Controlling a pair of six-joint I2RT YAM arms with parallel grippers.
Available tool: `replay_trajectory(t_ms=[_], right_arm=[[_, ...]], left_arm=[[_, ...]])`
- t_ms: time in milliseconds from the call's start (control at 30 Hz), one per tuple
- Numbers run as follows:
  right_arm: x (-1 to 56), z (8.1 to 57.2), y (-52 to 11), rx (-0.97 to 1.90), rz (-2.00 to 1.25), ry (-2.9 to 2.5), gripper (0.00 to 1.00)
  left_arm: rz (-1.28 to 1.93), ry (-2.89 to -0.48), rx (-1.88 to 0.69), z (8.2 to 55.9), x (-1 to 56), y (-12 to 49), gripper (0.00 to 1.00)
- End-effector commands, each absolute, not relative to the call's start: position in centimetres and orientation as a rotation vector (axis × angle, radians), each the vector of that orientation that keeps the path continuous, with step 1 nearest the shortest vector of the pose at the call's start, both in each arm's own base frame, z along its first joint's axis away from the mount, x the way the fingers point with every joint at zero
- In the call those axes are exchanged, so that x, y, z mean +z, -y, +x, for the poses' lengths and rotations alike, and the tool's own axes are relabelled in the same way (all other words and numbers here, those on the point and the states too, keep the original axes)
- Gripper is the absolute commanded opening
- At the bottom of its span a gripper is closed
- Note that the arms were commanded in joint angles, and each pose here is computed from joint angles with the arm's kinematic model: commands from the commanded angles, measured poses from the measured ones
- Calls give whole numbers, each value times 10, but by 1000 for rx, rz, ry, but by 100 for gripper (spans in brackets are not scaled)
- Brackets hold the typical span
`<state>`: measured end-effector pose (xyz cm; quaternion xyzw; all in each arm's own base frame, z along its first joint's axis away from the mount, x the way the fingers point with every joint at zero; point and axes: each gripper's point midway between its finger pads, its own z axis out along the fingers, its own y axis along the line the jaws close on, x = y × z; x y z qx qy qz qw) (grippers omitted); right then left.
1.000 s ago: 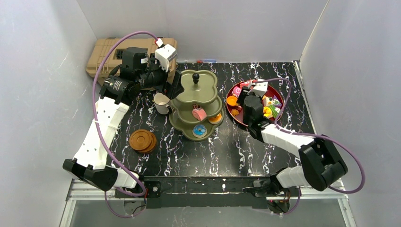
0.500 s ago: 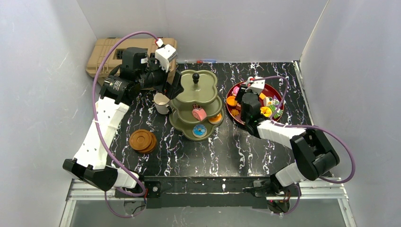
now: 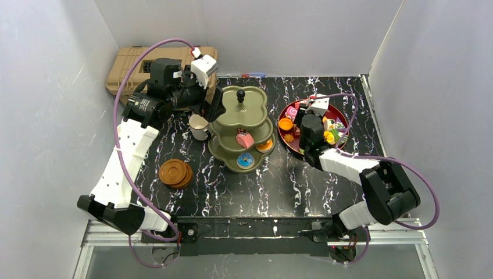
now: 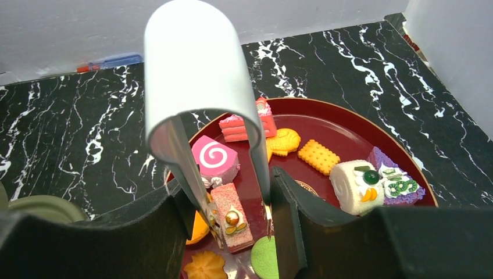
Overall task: Serve the afternoon tea
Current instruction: Pick up the desert from the tray.
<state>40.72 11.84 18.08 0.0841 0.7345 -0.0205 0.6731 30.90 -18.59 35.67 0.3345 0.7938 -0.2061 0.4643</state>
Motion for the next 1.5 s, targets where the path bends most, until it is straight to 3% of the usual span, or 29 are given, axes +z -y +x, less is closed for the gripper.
replay_trajectory(t_ms=[0, 433, 500, 733, 867, 1133, 1467], right_arm=[[202, 412, -123, 17, 224, -1586, 53], [185, 424, -131, 16, 162, -1623, 52], [184, 426, -130, 16, 163, -1623, 49], [208, 425, -132, 30, 135, -1581, 24], [231, 417, -132, 58, 118, -1556, 16], [290, 375, -140, 197, 57, -1527, 10], [327, 328, -201, 538, -130, -1498, 9]], left_arm=[[820, -1907, -501, 302, 374, 183, 98], [819, -1904, -491, 304, 375, 183, 98], [818, -1907, -491, 304, 375, 182, 98], [819, -1906, -487, 301, 375, 181, 98], [818, -1905, -487, 302, 376, 181, 98], [817, -1908, -500, 300, 376, 182, 98], [808, -1910, -508, 298, 377, 182, 98]])
